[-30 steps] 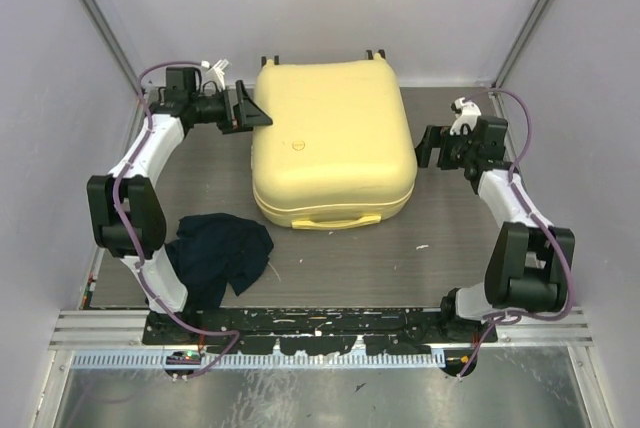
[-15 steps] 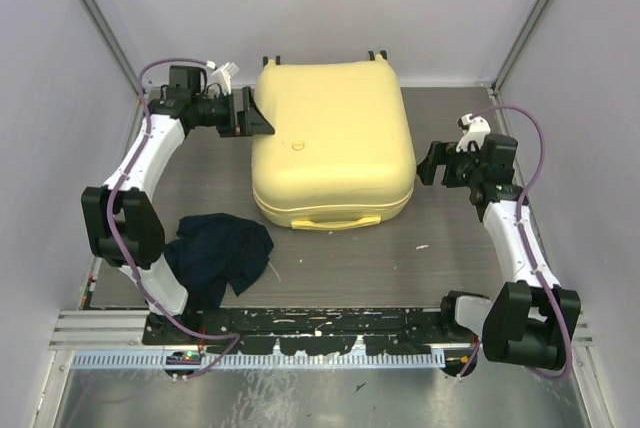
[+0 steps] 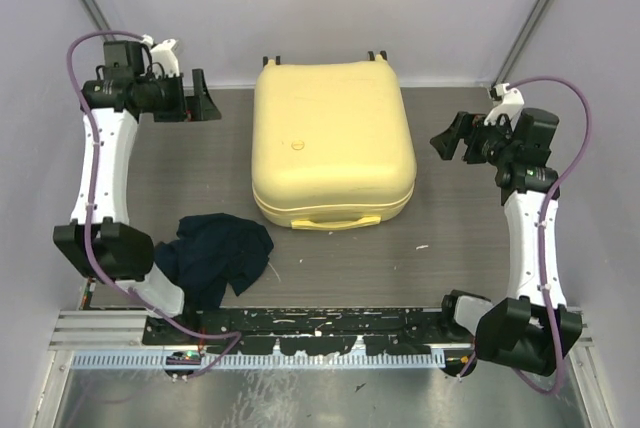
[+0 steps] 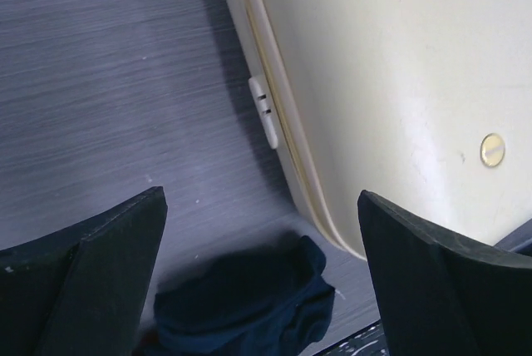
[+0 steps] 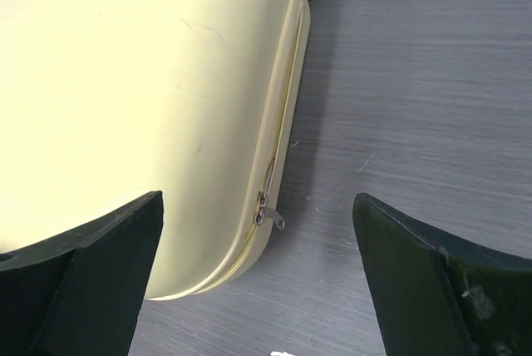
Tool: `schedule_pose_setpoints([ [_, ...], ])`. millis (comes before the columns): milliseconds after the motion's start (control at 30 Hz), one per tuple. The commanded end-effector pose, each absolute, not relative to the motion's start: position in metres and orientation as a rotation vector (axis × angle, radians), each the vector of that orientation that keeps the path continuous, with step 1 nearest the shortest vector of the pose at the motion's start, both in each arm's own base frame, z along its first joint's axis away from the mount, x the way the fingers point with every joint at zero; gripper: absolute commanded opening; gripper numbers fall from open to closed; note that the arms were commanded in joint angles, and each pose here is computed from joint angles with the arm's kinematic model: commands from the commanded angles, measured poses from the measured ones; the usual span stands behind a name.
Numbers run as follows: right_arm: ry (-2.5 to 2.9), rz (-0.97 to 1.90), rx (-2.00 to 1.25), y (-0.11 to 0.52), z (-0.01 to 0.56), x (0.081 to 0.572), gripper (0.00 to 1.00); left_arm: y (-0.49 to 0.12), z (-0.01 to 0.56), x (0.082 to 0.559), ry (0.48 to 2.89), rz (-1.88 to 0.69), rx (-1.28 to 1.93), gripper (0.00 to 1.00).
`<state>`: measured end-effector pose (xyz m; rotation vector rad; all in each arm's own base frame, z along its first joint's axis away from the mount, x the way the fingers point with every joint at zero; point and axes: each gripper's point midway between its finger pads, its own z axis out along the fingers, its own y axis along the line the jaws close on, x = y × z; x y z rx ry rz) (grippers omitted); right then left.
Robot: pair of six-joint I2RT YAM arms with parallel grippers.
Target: Pack the luggage
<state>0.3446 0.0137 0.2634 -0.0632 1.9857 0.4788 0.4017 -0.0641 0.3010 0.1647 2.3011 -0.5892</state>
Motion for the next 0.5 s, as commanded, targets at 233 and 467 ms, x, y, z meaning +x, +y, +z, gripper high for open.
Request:
schedule_pose_setpoints([
  [233, 1.877, 0.496, -0.110, 0.037, 0.294, 0.284, 1.00, -0.037, 0.310, 0.322, 2.226, -0.275, 0.239, 0.98],
  [467, 1.884, 0.511, -0.105, 0.042, 0.288, 0.266, 1.00, -0.029, 0.311, 0.301, 2.200, -0.195, 0.227, 0.98],
])
